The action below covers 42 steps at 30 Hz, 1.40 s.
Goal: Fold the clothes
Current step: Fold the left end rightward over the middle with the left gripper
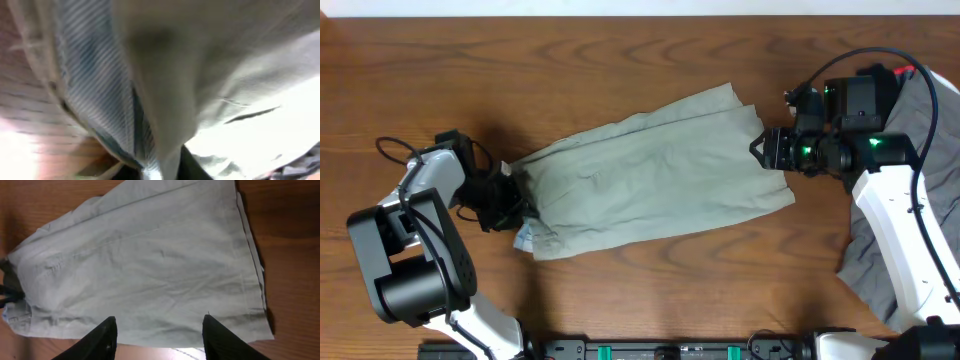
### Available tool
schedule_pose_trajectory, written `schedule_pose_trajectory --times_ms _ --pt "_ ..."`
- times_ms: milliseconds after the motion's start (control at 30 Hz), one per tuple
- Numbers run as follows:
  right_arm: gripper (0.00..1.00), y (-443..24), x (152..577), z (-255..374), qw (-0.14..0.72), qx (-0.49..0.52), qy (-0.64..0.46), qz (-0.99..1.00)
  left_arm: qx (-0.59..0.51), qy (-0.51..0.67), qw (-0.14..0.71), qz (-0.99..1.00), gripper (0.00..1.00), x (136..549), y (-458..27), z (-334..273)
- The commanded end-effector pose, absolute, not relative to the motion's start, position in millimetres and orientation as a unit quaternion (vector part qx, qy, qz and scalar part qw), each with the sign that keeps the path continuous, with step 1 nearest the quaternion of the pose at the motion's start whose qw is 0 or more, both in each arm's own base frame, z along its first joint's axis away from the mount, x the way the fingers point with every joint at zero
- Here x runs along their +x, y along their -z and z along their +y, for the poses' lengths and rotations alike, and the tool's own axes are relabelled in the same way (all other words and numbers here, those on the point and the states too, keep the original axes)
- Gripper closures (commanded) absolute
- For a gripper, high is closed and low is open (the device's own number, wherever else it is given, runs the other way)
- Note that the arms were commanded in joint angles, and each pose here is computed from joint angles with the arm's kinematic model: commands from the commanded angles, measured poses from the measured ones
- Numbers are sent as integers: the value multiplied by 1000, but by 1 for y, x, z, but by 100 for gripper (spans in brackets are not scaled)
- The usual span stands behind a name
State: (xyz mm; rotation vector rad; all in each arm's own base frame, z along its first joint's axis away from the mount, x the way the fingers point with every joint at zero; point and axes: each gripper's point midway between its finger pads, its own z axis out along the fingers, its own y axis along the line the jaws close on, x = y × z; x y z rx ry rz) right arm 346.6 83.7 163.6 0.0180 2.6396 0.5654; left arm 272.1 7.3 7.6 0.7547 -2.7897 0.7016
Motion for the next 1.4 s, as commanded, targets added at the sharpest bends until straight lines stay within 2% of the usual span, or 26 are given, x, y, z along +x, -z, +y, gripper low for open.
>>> schedule_pose_trajectory --times_ms 0,167,500,633,900,1367 --pt "47 -162 346 85 218 -5 -202 955 238 -253 81 -934 94 274 -22 1" --pt "47 -162 345 85 216 -4 -202 955 223 -236 54 -944 94 276 -70 7" --pt "48 -159 340 85 205 -2 -201 958 195 -131 -17 -972 94 270 -189 38" --pt "48 -158 337 85 199 -1 -201 959 166 -128 -44 -977 94 277 -217 29" --pt "48 -156 334 85 192 0 -200 961 99 -134 -70 -984 94 302 -221 -35" --pt "47 -155 332 84 186 1 -199 962 147 -128 -32 -980 94 343 -162 -144"
